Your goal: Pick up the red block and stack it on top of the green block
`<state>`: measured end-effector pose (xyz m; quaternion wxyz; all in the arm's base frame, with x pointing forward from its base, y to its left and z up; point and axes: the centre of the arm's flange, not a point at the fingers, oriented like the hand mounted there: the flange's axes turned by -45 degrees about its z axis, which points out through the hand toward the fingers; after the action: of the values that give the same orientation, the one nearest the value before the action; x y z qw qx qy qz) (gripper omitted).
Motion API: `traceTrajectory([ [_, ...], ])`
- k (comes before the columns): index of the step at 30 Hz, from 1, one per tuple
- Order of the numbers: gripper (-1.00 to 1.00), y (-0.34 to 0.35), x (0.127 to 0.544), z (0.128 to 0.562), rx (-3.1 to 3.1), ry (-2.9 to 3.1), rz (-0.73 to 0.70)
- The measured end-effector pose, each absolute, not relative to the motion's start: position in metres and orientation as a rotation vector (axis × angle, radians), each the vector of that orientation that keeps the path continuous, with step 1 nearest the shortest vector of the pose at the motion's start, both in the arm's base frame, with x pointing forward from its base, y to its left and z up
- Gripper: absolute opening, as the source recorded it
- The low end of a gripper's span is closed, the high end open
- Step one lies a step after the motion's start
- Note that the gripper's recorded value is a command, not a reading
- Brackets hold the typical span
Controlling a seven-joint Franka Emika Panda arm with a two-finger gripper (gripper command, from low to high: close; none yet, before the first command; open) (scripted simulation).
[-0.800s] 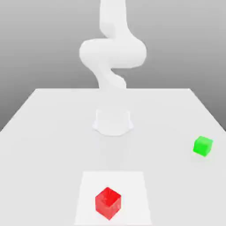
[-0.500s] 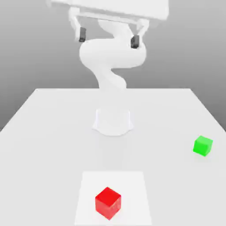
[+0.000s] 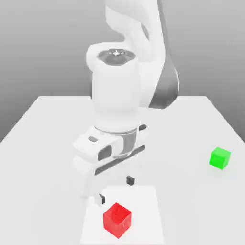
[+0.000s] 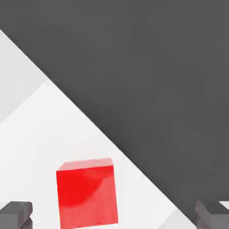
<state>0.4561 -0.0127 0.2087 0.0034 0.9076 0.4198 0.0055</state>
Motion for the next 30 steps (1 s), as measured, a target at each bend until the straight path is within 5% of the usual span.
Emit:
traceTrajectory([
  [4,0.0,-0.013,0.454,0.158,2.843,1.337,0.001],
  [5,-1.0,-0.013,0.453,0.149,2.842,1.337,0.0],
  [12,-1.0,-0.013,0.453,0.148,2.843,1.338,-0.002],
  [17,-1.0,-0.012,0.453,0.201,2.843,1.341,-0.002],
  [20,-1.0,0.053,0.442,0.217,2.773,1.513,0.015],
  [30,-1.0,0.296,0.282,0.244,2.241,2.252,0.019],
])
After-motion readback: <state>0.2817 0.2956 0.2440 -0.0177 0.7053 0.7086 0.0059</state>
